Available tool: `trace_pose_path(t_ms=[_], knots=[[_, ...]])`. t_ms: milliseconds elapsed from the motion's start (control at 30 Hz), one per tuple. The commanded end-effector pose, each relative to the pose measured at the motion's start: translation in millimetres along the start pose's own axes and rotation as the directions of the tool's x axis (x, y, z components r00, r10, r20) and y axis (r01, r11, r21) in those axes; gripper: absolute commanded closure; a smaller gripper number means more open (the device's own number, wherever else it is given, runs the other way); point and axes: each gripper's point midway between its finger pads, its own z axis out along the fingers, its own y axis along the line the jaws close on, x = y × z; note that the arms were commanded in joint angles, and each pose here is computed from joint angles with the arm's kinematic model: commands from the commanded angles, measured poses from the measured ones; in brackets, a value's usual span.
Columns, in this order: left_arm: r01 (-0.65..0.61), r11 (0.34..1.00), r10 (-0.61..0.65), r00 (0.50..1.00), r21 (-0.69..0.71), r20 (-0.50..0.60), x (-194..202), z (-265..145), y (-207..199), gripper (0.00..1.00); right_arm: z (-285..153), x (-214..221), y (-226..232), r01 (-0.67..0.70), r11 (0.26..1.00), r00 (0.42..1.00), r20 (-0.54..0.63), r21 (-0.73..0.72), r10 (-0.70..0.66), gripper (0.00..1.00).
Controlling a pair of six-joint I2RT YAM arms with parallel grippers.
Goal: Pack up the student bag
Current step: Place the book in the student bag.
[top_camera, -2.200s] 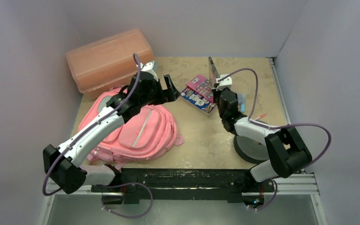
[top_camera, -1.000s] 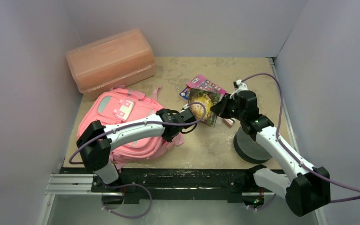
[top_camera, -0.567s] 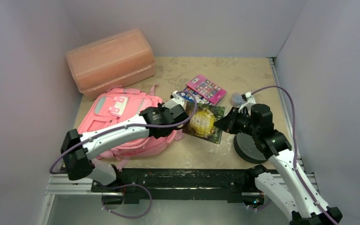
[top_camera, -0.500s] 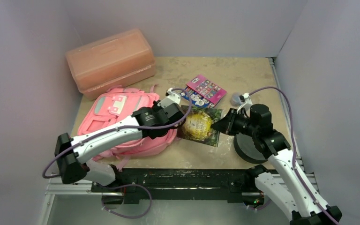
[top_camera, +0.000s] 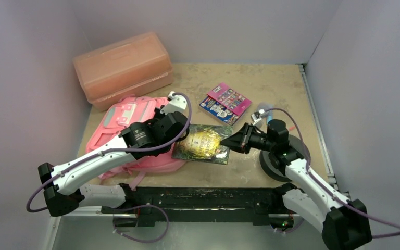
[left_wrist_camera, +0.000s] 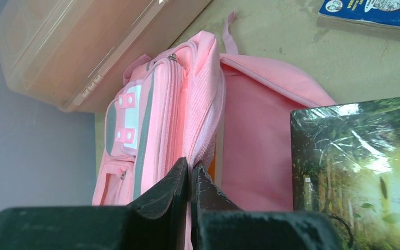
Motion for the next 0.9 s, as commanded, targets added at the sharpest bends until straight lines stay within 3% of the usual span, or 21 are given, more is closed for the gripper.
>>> trace_pose_path(t_ms=[0, 400, 867], knots=[[0.122, 0.992, -0.123, 0.986, 0.011, 0.115, -31.9, -10.8, 14.5, 1.0, 15.7, -8.1, 49.3, -0.034, 0.98, 0.999, 0.016, -0.195, 0.038, 1.0], [0.097, 0.994, -0.103, 0.987, 0.051, 0.128, -36.2, -16.1, 15.5, 1.0, 113.2, -13.7, 81.8, -0.084, 0.96, 0.995, 0.027, -0.266, 0.094, 1.0], [0.077, 0.997, -0.079, 0.97, 0.016, 0.229, -60.4, -23.2, 34.2, 1.0, 230.3, -11.6, 90.9, 0.015, 0.96, 0.99, 0.141, -0.278, 0.026, 1.0]])
